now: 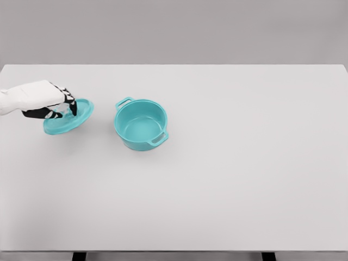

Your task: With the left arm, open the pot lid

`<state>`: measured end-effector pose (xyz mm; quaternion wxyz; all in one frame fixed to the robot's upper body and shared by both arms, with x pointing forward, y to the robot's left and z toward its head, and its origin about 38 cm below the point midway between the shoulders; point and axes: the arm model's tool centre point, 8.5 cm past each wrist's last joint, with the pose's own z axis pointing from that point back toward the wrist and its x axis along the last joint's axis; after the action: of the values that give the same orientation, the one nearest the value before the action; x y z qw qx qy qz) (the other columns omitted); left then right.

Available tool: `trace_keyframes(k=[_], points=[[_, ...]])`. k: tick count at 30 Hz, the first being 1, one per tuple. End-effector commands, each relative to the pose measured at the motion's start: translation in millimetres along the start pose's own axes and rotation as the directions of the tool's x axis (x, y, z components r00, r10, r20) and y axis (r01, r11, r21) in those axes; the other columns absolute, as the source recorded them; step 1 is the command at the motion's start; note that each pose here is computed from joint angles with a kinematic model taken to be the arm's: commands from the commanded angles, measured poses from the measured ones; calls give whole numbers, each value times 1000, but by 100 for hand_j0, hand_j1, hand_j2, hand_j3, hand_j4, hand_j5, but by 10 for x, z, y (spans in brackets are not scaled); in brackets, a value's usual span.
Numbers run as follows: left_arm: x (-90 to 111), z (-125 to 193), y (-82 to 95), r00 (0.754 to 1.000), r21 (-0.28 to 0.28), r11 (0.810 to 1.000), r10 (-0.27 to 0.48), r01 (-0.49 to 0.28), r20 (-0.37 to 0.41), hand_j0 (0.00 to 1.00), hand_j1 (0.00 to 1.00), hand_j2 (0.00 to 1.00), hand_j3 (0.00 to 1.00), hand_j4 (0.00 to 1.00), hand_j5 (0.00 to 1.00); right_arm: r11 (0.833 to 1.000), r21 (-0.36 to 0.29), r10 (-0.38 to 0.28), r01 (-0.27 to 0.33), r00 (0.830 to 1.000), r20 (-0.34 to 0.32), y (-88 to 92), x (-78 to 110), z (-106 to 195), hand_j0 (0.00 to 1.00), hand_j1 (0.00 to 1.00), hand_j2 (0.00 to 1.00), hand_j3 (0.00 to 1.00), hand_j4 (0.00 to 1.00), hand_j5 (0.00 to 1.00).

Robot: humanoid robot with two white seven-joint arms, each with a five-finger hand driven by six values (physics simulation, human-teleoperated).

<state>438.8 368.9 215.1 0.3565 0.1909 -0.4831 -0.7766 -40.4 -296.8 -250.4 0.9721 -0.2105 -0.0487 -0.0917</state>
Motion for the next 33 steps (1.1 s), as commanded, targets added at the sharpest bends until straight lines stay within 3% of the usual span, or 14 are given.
trace_keyframes(k=[1,11,23,28,31,33], points=[[-48,24,-29,1000,-6,1000,11,-11,-15,49,49,49,49,49,49,1000,0,1,-1,1000,0,0,0,0,100,100,100,100,100,100],[-82,57,-205,999,-40,999,36,-37,-29,49,49,49,49,49,49,1000,-1,-2,2,1000,-1,0,-1,0,100,100,100,100,100,100],[-136,126,-249,998,-59,998,35,-38,-49,50,50,50,50,50,50,1000,0,-1,1,1000,1,0,1,0,100,100,100,100,100,100],[-156,132,-270,998,-66,997,35,-39,-57,59,59,59,59,59,59,1000,0,-1,1,1000,-1,0,-1,0,100,100,100,100,100,100],[-158,126,-278,998,-74,997,26,-30,-62,74,74,74,74,74,74,1000,0,-1,1,1000,1,0,1,0,100,100,100,100,100,100],[-175,127,-297,997,-76,996,32,-37,-67,78,78,78,78,78,78,1000,0,-1,1,1000,-1,0,-1,0,100,100,100,100,100,100]])
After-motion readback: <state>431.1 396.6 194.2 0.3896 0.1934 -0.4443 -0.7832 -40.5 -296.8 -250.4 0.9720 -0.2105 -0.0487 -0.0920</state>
